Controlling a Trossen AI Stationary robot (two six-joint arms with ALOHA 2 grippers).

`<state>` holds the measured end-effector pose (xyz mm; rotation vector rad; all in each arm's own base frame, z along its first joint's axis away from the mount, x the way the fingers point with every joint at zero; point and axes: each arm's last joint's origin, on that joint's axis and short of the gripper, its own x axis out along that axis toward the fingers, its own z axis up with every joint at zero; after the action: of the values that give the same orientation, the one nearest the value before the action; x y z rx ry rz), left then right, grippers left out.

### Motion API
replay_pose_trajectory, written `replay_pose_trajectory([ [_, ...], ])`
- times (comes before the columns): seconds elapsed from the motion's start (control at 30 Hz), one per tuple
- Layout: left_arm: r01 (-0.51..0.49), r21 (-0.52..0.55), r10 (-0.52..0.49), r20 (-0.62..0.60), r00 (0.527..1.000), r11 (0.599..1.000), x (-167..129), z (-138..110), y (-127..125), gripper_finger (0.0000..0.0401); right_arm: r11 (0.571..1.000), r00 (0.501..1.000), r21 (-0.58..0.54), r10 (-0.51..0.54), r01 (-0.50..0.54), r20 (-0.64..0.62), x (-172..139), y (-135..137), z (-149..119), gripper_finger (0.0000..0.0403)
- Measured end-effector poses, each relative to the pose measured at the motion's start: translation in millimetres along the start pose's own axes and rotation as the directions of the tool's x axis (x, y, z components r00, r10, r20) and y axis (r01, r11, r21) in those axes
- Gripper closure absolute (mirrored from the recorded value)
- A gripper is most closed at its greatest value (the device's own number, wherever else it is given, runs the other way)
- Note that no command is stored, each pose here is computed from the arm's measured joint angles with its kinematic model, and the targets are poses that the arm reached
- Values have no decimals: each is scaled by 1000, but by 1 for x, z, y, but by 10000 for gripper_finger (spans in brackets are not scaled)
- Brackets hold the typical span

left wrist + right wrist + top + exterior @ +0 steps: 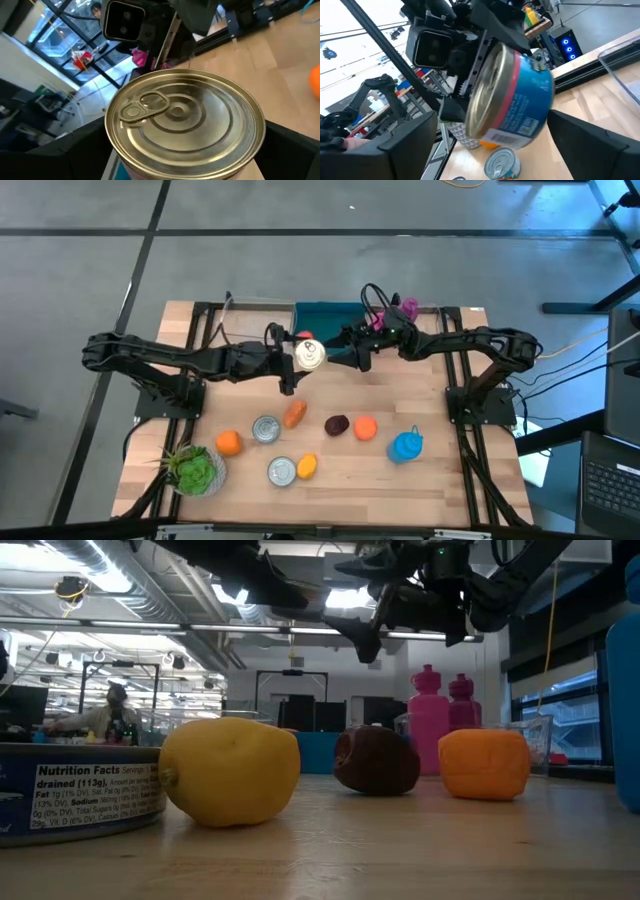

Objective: Pick & Place Food Item
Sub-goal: Put the top blue pink tuna can into the left transparent bin

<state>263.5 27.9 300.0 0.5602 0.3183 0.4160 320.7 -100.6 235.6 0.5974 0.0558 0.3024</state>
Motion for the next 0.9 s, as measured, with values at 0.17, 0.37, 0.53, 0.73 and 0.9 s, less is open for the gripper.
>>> replay_pose_trajectory([
  [0.17,-15,53,15,-8,1000,998,7,10,-3,1,1000,1000,9,-4,4,-10,1,-1,-1,33],
  [0.37,-12,97,12,-3,1000,995,17,20,-4,1,1000,1000,28,-11,11,-28,2,-6,-6,32],
  [0.53,1,113,2,-24,1000,994,23,17,-9,1,1000,1000,15,-3,3,-27,3,-6,-6,49],
  [0.73,4,114,-1,-26,1000,994,24,17,-9,1,1000,1000,3,3,-3,-25,3,-6,-5,134],
  [0.9,6,136,-2,-26,1000,991,24,17,-10,1,1000,999,6,2,-2,-32,3,-6,-6,209],
])
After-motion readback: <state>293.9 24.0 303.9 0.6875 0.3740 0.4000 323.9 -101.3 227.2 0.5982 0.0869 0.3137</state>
